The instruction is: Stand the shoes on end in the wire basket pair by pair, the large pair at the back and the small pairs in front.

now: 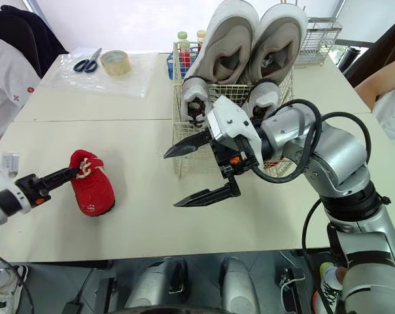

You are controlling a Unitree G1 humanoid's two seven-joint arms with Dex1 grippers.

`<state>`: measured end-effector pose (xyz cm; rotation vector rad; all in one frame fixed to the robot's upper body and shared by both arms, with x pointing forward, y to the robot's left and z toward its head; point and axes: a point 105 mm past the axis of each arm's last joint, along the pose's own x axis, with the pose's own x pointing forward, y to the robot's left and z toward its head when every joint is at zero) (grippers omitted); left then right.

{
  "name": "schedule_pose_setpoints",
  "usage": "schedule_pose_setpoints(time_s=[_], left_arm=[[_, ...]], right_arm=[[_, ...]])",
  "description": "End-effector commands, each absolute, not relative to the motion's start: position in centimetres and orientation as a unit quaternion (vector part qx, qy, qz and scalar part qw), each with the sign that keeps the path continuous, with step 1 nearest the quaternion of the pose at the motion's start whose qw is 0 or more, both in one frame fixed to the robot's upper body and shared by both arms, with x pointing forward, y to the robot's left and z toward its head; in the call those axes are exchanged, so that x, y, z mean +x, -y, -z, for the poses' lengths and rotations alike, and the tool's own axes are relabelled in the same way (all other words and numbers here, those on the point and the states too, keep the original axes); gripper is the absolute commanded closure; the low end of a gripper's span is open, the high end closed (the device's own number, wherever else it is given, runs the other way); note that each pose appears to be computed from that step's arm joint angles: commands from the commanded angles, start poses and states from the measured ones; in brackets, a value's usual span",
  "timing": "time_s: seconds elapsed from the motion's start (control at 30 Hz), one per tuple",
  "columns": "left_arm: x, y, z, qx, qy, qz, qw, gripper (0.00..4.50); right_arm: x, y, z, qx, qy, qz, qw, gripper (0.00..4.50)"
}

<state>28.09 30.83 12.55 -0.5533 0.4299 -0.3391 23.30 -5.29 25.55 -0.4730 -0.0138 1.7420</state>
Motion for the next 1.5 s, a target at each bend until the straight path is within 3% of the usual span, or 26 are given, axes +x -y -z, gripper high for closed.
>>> schedule_pose_setpoints(time_s=[0.03,0.1,0.13,0.37,0.5,0.63,0.77,0.93,1.2,1.5], left_arm=[[28.6,-31.1,-13.5,-0.258,-0.190,0.174,0.931,3.38],[28.6,-31.2,-14.0,-0.257,-0.181,0.177,0.933,4.28],[28.6,-31.3,-14.3,-0.256,-0.173,0.178,0.934,4.41],[29.0,-30.8,-22.4,-0.218,-0.030,0.187,0.957,4.41],[30.0,-25.9,-31.0,-0.116,0.125,0.213,0.962,4.41],[30.4,-18.4,-34.8,-0.075,0.217,0.270,0.935,4.41],[30.6,-12.4,-34.2,-0.032,0.256,0.317,0.913,4.41],[30.2,-8.4,-32.5,-0.019,0.282,0.349,0.893,4.41],[30.2,-4.5,-29.2,0.013,0.294,0.358,0.886,4.41],[30.2,-3.6,-26.0,0.068,0.297,0.311,0.900,4.41]], right_arm=[[23.1,5.7,-26.5,-0.221,0.027,-0.744,0.630,0.00],[23.3,5.8,-26.5,-0.222,0.027,-0.739,0.635,0.00],[23.4,5.8,-26.5,-0.223,0.027,-0.737,0.638,0.00],[25.1,7.6,-27.2,-0.236,0.019,-0.700,0.674,0.00],[26.3,10.1,-29.7,-0.225,0.022,-0.652,0.724,0.00],[26.6,12.0,-31.5,-0.219,0.015,-0.621,0.753,0.00],[26.2,13.8,-32.9,-0.210,-0.011,-0.595,0.775,0.00],[25.7,15.2,-33.5,-0.212,-0.040,-0.563,0.798,0.00],[24.7,16.5,-32.3,-0.199,-0.083,-0.534,0.818,0.00],[20.1,16.6,-29.4,-0.129,-0.168,-0.560,0.801,0.00]])
